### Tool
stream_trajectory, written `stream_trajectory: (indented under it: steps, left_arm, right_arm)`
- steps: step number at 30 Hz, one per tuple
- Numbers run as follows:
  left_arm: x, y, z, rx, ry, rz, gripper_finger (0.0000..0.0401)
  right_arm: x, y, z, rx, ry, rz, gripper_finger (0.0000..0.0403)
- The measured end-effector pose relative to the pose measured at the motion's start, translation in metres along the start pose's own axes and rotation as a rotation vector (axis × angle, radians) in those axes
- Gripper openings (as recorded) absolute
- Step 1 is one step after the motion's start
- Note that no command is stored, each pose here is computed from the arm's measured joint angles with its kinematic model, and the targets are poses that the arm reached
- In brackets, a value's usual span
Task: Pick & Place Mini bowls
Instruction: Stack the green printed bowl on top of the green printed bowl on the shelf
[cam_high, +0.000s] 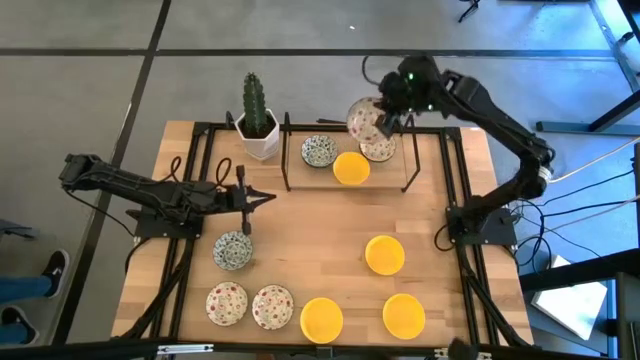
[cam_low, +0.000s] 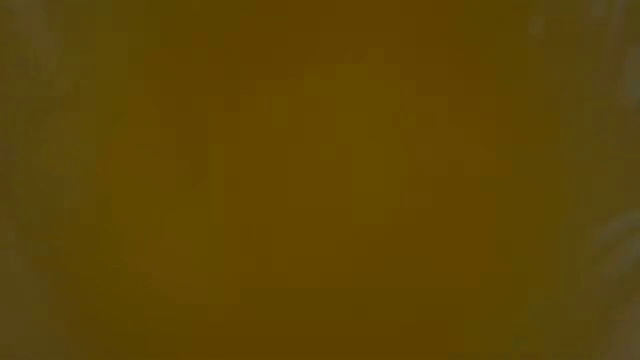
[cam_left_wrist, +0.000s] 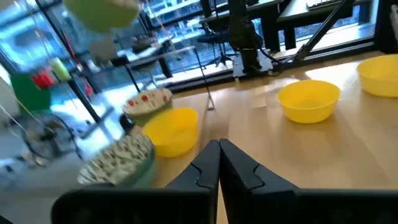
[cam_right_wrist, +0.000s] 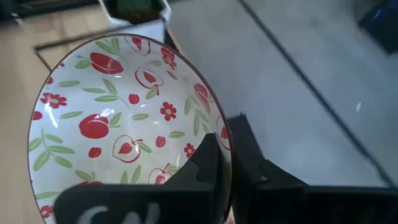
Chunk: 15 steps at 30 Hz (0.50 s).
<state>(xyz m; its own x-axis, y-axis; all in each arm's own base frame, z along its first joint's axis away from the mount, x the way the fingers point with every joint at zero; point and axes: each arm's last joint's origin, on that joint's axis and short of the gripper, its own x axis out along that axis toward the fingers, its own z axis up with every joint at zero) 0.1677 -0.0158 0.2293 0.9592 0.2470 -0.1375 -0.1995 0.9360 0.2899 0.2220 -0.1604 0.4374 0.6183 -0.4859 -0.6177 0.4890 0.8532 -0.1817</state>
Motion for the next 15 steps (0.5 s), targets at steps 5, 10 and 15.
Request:
stream_trajectory:
  steps: [5, 10, 15]
  left_arm:
    - [0.000, 0.003, 0.006, 0.101, -0.056, 0.040, 0.0003]
    - [0.000, 0.003, 0.006, 0.113, -0.057, 0.042, 0.0003]
    - [0.000, 0.003, 0.006, 0.095, -0.050, 0.039, 0.0003]
  right_arm:
    - [0.035, -0.035, -0.015, 0.087, 0.133, 0.054, 0.0015]
    - [0.076, -0.039, -0.027, 0.090, 0.262, 0.162, 0.0015]
    - [0.106, -0.036, -0.041, 0.069, 0.406, 0.236, 0.0015]
